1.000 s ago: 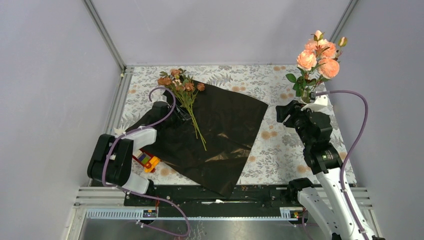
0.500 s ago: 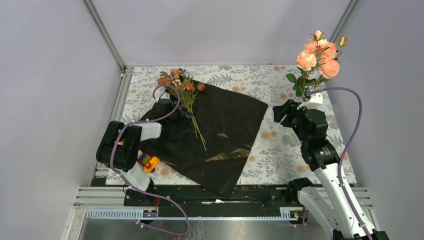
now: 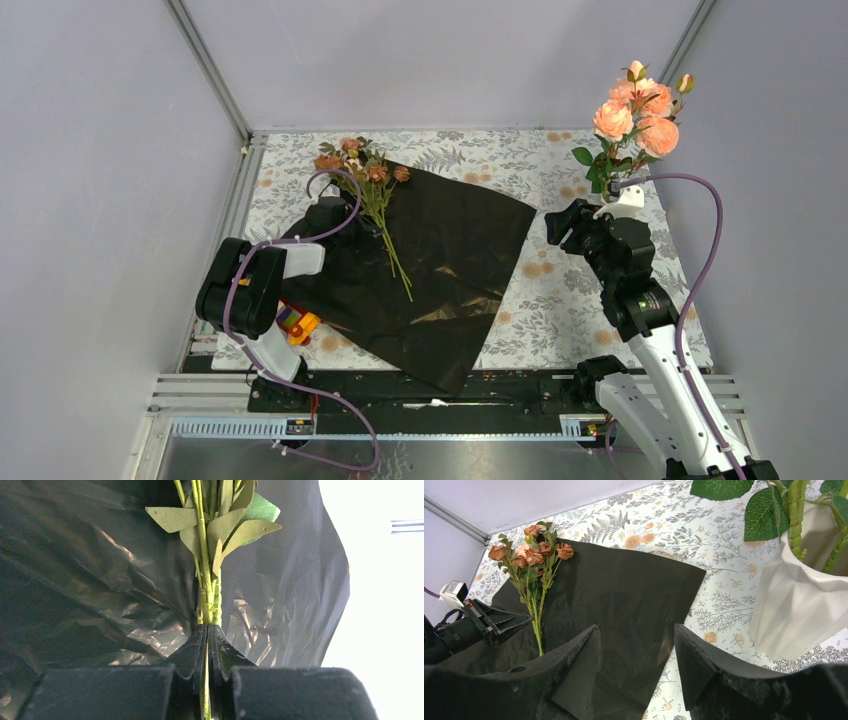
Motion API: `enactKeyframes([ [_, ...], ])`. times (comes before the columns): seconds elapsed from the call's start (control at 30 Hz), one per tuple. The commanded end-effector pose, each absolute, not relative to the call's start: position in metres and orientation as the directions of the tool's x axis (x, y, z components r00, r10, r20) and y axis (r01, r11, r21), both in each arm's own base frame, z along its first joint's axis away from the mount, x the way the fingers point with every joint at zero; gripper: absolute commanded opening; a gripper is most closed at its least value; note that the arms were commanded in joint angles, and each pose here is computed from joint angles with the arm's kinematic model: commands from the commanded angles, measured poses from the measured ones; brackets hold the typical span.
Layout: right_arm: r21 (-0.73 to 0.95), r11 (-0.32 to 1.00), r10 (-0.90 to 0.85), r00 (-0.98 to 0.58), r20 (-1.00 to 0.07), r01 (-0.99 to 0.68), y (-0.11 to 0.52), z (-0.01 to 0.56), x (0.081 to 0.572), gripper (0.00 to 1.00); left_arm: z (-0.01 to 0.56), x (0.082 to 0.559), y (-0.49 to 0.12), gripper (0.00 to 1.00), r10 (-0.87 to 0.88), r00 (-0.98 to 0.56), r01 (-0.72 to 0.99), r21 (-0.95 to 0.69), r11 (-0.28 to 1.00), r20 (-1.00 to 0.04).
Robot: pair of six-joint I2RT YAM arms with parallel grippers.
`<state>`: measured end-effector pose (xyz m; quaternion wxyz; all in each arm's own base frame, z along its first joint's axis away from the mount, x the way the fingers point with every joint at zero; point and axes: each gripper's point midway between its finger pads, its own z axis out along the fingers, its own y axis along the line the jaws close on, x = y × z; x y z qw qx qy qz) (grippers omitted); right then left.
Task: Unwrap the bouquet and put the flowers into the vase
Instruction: Insert the fake flower into the vase, then pick up the fake flower from the wrapping paper.
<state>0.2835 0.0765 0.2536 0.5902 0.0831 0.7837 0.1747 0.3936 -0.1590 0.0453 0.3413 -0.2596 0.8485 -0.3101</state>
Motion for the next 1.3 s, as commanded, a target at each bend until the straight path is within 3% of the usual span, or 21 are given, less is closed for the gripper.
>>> enactKeyframes([
  [0.0,0.379,0.919,0.342,-0.263,-0.902,-0.104,0.081,0.268,0.285,0.62,0.063,0.408,-0.160,0.00,-0.658,-0.592,-0.183,-0.718,0.671,-0.465],
  [0.8,0.376,0.921,0.340,-0.263,-0.903,-0.103,0.080,0.267,0.282,0.62,0.108,0.381,-0.140,0.00,-0.667,-0.508,-0.132,-0.716,0.686,-0.545],
  [0.9,0.377,0.920,0.339,-0.268,-0.902,-0.104,0.081,0.266,0.282,0.63,0.099,0.384,-0.153,0.15,-0.670,-0.551,-0.119,-0.748,0.653,-0.497],
  [1.0,0.374,0.921,0.335,-0.270,-0.903,-0.105,0.081,0.266,0.282,0.63,0.093,0.390,-0.161,0.22,-0.681,-0.569,-0.116,-0.775,0.621,-0.460],
  [1.27,0.367,0.924,0.329,-0.270,-0.905,-0.104,0.080,0.266,0.281,0.63,0.070,0.396,-0.167,0.27,-0.676,-0.600,-0.150,-0.770,0.620,-0.428],
])
